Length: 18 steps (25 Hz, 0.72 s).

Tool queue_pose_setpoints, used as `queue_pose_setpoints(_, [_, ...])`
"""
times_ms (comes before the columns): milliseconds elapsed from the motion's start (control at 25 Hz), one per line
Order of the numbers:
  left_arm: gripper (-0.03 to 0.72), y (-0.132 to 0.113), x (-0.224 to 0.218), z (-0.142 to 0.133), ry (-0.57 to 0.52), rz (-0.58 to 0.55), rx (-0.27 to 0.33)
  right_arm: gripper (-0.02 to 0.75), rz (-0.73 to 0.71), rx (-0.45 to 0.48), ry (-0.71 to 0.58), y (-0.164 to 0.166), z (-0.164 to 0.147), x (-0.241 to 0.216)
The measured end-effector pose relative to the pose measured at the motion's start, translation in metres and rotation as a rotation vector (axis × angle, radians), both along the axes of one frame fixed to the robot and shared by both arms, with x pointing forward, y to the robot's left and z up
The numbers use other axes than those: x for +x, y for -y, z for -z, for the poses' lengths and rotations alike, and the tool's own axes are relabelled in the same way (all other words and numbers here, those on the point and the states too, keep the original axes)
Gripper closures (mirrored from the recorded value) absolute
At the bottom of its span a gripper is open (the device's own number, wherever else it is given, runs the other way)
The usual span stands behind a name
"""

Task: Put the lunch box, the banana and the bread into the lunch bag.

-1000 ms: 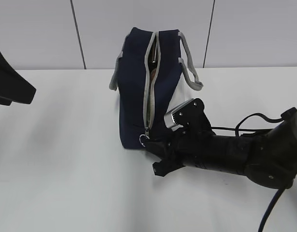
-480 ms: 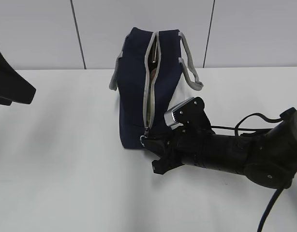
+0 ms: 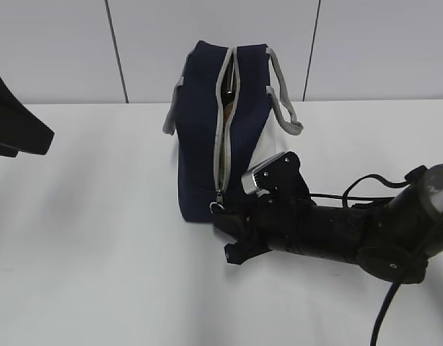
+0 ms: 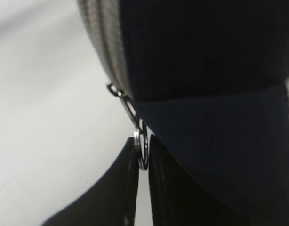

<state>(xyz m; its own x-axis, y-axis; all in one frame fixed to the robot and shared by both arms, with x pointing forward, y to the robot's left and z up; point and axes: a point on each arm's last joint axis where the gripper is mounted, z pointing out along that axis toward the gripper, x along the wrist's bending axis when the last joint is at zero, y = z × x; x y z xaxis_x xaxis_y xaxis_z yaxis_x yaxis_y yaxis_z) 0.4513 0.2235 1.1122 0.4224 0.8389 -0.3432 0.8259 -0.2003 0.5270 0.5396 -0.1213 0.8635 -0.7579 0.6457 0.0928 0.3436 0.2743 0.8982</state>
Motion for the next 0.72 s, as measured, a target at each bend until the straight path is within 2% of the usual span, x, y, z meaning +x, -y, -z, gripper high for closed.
queue_pose_setpoints(720, [0.307, 0.0001, 0.0, 0.0, 0.0, 0.0, -0.001, 0.691, -0.003, 0.033, 0.016, -0.0018, -0.0005, 0.0013])
